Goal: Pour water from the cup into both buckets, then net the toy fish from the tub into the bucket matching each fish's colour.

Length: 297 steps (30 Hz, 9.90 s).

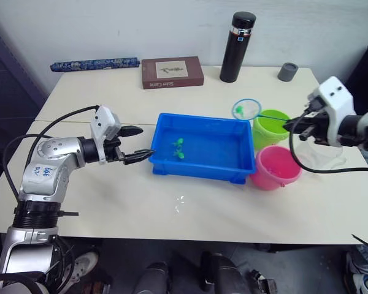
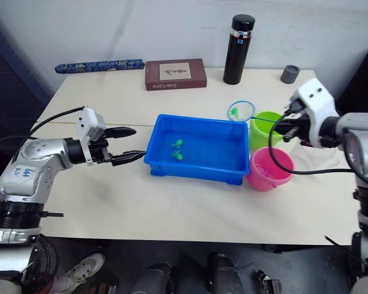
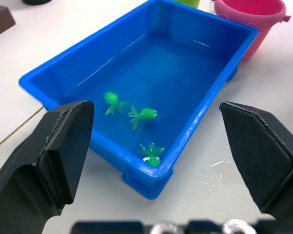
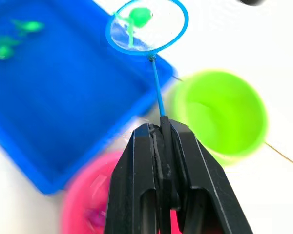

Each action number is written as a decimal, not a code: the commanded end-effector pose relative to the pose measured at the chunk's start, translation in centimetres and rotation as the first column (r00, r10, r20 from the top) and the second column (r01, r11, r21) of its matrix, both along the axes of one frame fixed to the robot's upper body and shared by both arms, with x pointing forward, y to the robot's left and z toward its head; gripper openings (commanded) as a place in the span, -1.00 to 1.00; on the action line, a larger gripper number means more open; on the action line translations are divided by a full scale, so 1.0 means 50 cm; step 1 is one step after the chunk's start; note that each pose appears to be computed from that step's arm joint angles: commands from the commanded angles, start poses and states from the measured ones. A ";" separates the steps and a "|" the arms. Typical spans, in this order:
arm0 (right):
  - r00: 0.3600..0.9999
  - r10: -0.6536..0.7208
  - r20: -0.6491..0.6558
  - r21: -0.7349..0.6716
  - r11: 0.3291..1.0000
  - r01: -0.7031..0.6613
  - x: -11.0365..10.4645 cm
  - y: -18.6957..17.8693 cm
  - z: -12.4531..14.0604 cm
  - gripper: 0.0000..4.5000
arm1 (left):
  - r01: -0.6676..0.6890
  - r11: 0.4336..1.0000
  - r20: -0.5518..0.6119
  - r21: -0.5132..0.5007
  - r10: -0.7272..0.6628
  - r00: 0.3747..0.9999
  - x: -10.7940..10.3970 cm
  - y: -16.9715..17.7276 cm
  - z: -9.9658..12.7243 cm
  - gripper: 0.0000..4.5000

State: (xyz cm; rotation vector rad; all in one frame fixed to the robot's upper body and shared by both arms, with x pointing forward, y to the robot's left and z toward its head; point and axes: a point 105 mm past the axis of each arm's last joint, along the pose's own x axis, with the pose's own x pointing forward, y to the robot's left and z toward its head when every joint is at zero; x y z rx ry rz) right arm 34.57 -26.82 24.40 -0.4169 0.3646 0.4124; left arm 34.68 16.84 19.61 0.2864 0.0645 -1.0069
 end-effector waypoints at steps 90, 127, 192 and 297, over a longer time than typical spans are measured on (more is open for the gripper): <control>0.830 0.447 0.334 -0.929 0.007 0.371 -0.037 0.006 0.002 -1.00 | 0.094 0.996 0.144 0.004 -0.094 0.985 0.037 -0.039 0.047 0.98; 0.914 0.330 -0.236 -0.256 0.886 -0.386 -0.014 0.275 -0.127 -1.00 | -0.185 0.983 0.002 -0.003 0.185 0.983 -0.040 0.119 0.010 0.98; 0.994 0.084 0.073 0.101 0.991 -0.091 -0.015 0.092 0.048 -1.00 | 0.015 1.000 0.097 -0.018 -0.013 0.995 -0.016 0.035 0.049 0.98; 0.824 0.429 0.370 -0.912 -0.003 0.411 -0.023 -0.006 -0.033 -1.00 | 0.114 0.993 0.119 -0.024 -0.110 0.987 0.009 -0.003 0.064 0.98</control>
